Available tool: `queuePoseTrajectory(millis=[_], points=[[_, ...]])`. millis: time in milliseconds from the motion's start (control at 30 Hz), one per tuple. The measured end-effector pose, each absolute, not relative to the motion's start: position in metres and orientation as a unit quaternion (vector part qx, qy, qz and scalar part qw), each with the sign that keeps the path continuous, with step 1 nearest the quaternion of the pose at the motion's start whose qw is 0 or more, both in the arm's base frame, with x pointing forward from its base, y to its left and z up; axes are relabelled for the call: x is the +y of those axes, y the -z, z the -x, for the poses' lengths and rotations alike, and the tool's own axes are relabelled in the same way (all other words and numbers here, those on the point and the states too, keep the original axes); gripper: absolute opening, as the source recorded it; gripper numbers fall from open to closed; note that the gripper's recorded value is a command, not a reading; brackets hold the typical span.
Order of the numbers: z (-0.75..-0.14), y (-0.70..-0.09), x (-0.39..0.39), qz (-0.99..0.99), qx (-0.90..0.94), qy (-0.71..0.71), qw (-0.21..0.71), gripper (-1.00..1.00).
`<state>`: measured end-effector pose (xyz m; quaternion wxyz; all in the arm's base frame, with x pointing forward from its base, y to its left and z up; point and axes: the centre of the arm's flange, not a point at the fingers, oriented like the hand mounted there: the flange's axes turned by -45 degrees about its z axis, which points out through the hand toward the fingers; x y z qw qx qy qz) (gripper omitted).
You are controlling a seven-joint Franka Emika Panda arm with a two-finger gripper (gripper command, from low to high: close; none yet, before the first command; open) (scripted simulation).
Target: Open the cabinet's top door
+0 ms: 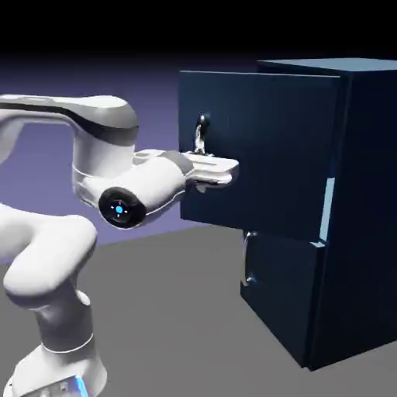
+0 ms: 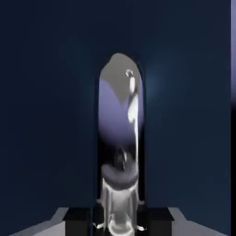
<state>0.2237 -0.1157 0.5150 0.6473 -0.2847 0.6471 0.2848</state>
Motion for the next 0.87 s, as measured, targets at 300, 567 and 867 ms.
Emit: queuePoseTrajectory(millis=[300,567,867], points=[[-0.218,-0.515,-0.193,0.369,0.603,-0.369,0.603,-1.00],[-0.229,-0.515,-0.258,0.436,0.557,-0.436,0.557,-1.00],[-0.248,-0.515,-0.305,0.484,0.516,-0.484,0.516,1.00]])
